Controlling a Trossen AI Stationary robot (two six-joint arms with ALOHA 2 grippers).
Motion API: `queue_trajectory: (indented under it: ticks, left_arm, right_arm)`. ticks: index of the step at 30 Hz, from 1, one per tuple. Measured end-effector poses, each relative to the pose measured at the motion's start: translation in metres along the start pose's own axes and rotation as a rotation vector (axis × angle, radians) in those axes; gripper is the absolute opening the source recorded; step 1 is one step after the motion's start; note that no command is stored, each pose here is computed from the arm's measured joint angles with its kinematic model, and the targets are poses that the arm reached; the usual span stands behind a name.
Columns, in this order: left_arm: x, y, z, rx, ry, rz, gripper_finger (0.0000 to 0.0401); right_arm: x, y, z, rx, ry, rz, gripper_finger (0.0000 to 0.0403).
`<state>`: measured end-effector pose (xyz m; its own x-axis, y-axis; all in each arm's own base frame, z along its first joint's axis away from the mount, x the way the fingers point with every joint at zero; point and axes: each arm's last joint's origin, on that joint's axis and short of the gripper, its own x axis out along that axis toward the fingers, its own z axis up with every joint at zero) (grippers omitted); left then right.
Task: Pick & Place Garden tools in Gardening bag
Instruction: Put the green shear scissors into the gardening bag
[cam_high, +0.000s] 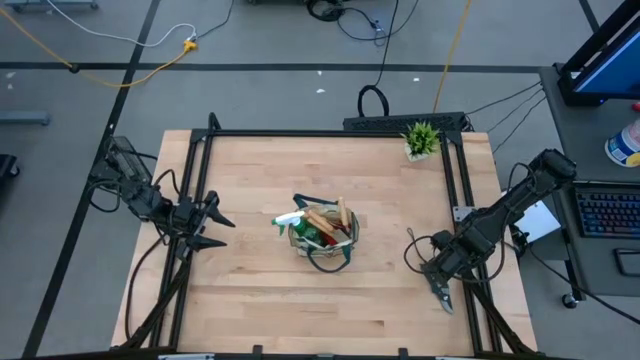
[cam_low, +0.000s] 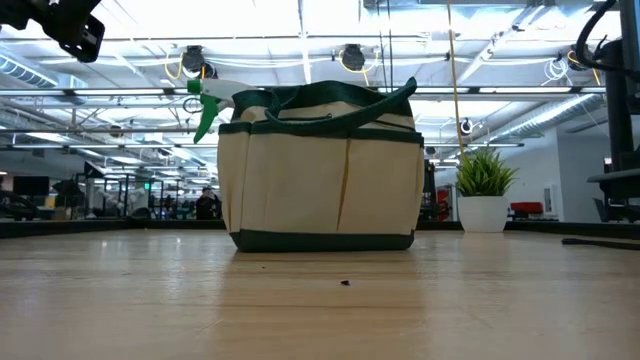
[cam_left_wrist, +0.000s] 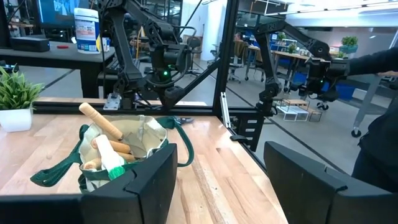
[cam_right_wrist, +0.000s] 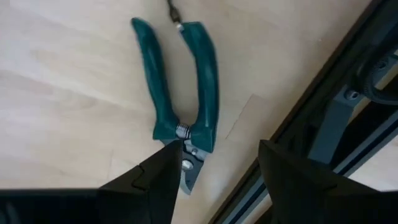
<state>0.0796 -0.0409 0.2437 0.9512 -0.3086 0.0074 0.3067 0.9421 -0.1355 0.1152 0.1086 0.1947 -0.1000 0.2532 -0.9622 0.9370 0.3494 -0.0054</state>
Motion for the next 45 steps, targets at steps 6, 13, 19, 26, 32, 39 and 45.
queue_trajectory:
  ticks: [6, 13, 19, 26, 32, 39, 45]
  left_arm:
    - [0.000, 0.000, 0.000, -0.001, 0.001, 0.000, 0.0244]
    - [0.000, 0.000, -0.001, 0.000, 0.008, 0.001, 0.0244]
    - [0.000, 0.000, -0.002, 0.003, 0.019, 0.002, 0.0244]
    - [0.000, 0.000, -0.002, 0.005, 0.024, 0.003, 0.0244]
    - [0.000, 0.000, -0.003, 0.007, 0.030, 0.004, 0.0244]
    - [0.000, 0.000, -0.003, 0.015, 0.030, 0.004, 0.0244]
    - [0.000, 0.000, -0.003, 0.016, 0.030, 0.004, 0.0244]
  right_arm:
    - [0.002, -0.001, 0.001, 0.044, -0.003, -0.009, 0.0207]
    - [0.002, -0.001, 0.001, 0.047, -0.004, -0.009, 0.0208]
    - [0.002, -0.001, 0.001, 0.100, -0.004, -0.009, 0.0208]
    - [0.002, -0.001, 0.001, 0.124, -0.006, -0.007, 0.0208]
    - [0.002, 0.003, 0.002, 0.150, -0.040, 0.050, 0.0208]
    - [0.005, 0.008, 0.002, 0.158, -0.048, 0.063, 0.0208]
    - [0.006, 0.014, 0.002, 0.150, -0.086, 0.122, 0.0208]
